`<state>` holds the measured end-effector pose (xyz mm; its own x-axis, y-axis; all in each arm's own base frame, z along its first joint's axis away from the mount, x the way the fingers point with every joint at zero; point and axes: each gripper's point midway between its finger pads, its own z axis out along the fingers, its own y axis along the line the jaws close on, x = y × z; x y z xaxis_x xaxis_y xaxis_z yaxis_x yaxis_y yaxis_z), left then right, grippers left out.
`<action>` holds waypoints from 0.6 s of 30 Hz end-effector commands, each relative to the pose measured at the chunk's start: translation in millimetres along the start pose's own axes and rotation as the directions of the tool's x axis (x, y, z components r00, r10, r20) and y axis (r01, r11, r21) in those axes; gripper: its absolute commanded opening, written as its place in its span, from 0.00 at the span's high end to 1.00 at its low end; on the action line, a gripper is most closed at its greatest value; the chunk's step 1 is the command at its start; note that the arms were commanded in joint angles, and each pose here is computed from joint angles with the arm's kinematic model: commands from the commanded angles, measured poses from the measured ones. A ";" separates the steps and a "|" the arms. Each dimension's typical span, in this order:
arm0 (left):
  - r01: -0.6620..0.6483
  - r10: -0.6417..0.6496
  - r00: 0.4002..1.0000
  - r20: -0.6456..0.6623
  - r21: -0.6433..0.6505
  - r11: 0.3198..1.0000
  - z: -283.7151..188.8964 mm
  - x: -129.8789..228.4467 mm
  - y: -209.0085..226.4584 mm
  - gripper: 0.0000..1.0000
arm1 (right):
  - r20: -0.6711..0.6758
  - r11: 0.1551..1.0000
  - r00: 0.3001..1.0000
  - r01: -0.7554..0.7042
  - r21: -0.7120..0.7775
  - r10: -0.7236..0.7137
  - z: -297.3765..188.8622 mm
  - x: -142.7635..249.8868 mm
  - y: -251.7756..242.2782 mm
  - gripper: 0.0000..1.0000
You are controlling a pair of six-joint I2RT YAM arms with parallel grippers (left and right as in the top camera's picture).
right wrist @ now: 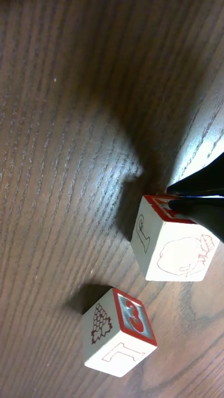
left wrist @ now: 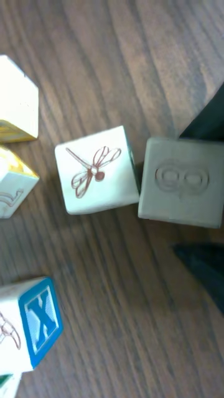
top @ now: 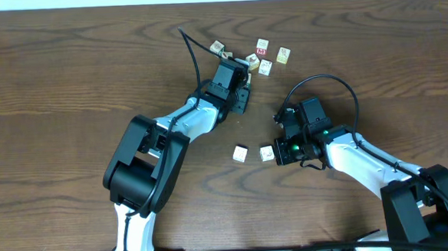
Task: Lift 3 blocks
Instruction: 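Grasp the white '8' block with the left gripper and lift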
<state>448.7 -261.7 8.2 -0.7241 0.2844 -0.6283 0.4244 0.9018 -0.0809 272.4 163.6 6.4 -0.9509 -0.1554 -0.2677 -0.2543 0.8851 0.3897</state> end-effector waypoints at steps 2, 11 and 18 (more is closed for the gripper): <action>0.000 0.000 1.000 0.025 0.005 1.000 0.8 -12.9 -1.0 0.54 | 0.000 1.000 1.000 0.015 -0.008 -0.015 0.9 -0.9 4.5 0.99; -0.001 0.001 1.000 0.006 0.002 1.000 -6.2 -12.0 -0.8 0.80 | 0.004 1.000 1.000 0.017 -0.009 -0.017 0.9 -2.0 4.7 0.99; 0.000 0.000 1.000 -0.008 -0.033 0.999 -30.7 -18.0 4.1 0.93 | 0.005 1.000 1.000 0.017 -0.009 -0.017 0.9 -2.2 4.7 0.99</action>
<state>439.5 -256.4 10.2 -0.7554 0.3016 -0.5818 0.4193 0.9047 -0.0755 273.4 164.0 6.9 -0.9498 -0.1546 -0.2722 -0.2559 0.8843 0.3905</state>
